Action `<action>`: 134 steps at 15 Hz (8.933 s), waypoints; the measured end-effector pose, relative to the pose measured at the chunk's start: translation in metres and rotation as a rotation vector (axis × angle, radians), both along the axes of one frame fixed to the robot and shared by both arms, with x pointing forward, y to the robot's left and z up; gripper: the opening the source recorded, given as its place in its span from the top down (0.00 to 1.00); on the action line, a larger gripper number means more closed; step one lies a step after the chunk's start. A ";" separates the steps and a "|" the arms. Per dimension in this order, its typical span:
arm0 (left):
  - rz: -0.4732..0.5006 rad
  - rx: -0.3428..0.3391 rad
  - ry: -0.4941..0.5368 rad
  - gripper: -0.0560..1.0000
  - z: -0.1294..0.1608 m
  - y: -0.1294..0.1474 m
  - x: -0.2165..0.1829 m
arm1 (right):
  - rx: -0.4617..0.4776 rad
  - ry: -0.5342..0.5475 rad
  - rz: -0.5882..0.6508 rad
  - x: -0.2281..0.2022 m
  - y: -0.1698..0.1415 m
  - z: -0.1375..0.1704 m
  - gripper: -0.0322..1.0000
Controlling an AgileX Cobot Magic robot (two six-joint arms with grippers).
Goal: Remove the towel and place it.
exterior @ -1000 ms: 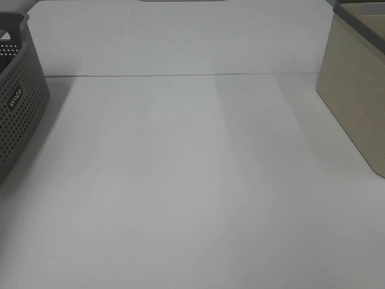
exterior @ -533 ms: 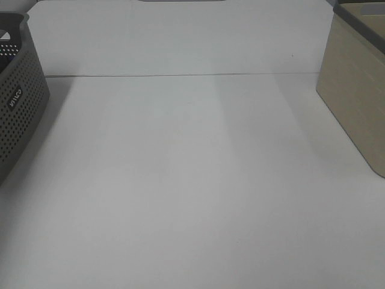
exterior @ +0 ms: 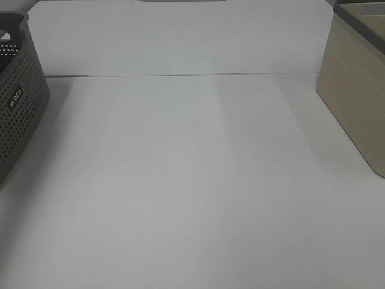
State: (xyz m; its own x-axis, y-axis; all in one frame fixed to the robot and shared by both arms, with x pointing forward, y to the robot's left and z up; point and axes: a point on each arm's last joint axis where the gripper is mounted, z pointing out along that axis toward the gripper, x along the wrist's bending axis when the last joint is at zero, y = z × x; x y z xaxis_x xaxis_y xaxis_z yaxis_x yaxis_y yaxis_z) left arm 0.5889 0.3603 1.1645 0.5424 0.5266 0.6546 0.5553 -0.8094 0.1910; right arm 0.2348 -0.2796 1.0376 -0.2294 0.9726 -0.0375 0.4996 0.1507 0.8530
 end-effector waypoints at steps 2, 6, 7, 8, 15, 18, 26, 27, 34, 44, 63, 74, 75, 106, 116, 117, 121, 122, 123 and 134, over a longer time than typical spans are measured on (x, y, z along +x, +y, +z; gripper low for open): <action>-0.008 -0.035 -0.066 0.94 0.020 -0.005 -0.015 | 0.000 0.000 0.000 0.000 0.000 0.000 0.33; -0.080 -0.055 -0.178 0.94 0.055 -0.031 -0.045 | 0.000 0.000 0.000 0.000 0.000 0.000 0.33; -0.115 -0.056 -0.198 0.94 0.061 -0.041 -0.051 | 0.000 0.000 0.000 0.000 0.000 0.000 0.33; -0.149 -0.058 -0.224 0.94 0.069 -0.051 -0.056 | 0.000 0.000 0.000 0.000 0.000 0.000 0.33; -0.291 -0.251 -0.256 0.94 0.117 -0.128 -0.094 | 0.096 0.072 0.083 0.012 0.010 0.003 0.33; -0.365 -0.312 -0.220 0.94 0.116 -0.160 -0.107 | 0.164 0.021 0.167 0.040 0.018 0.019 0.33; -0.555 -0.449 -0.160 0.95 0.103 -0.245 -0.125 | 0.279 -0.083 0.494 0.128 0.039 0.027 0.33; -0.565 -0.460 -0.159 0.95 0.102 -0.251 -0.125 | 0.289 -0.071 0.547 0.138 0.042 0.021 0.33; -0.614 -0.535 -0.092 0.95 0.082 -0.285 -0.114 | 0.408 0.102 0.820 0.204 0.084 -0.011 0.33; -0.652 -0.665 -0.100 0.95 0.083 -0.300 -0.113 | 0.318 0.194 0.931 0.234 0.146 -0.029 0.35; -0.716 -0.580 -0.195 0.95 0.085 -0.301 -0.106 | 0.109 0.403 0.608 0.268 0.133 0.095 0.95; -0.578 -0.631 -0.704 0.95 0.118 -0.263 -0.047 | -0.157 -0.115 0.291 0.329 0.115 0.255 0.95; -0.577 -0.633 -0.713 0.95 0.116 -0.263 -0.044 | -0.144 -0.147 0.279 0.333 0.117 0.257 0.95; -0.533 -0.601 -1.370 0.95 0.037 -0.198 0.171 | -0.014 -0.835 0.146 0.470 0.143 0.204 0.95; -0.562 -0.559 -1.401 0.95 0.035 -0.194 0.174 | 0.031 -1.020 0.123 0.481 0.125 0.206 0.95; -0.561 -0.541 -1.401 0.95 0.034 -0.190 0.175 | 0.029 -1.003 0.126 0.487 0.128 0.196 0.95; -0.603 -0.455 -1.391 0.95 0.033 -0.191 0.175 | 0.071 -0.998 0.122 0.492 0.129 0.189 0.95; -0.611 -0.439 -1.388 0.95 0.033 -0.192 0.175 | 0.076 -0.996 0.121 0.493 0.128 0.188 0.95; -0.615 -0.427 -1.387 0.95 0.033 -0.191 0.175 | 0.078 -0.995 0.120 0.494 0.128 0.187 0.95; -0.616 -0.470 -1.400 0.95 0.047 -0.185 0.171 | 0.170 -1.051 0.128 0.491 0.129 0.191 0.95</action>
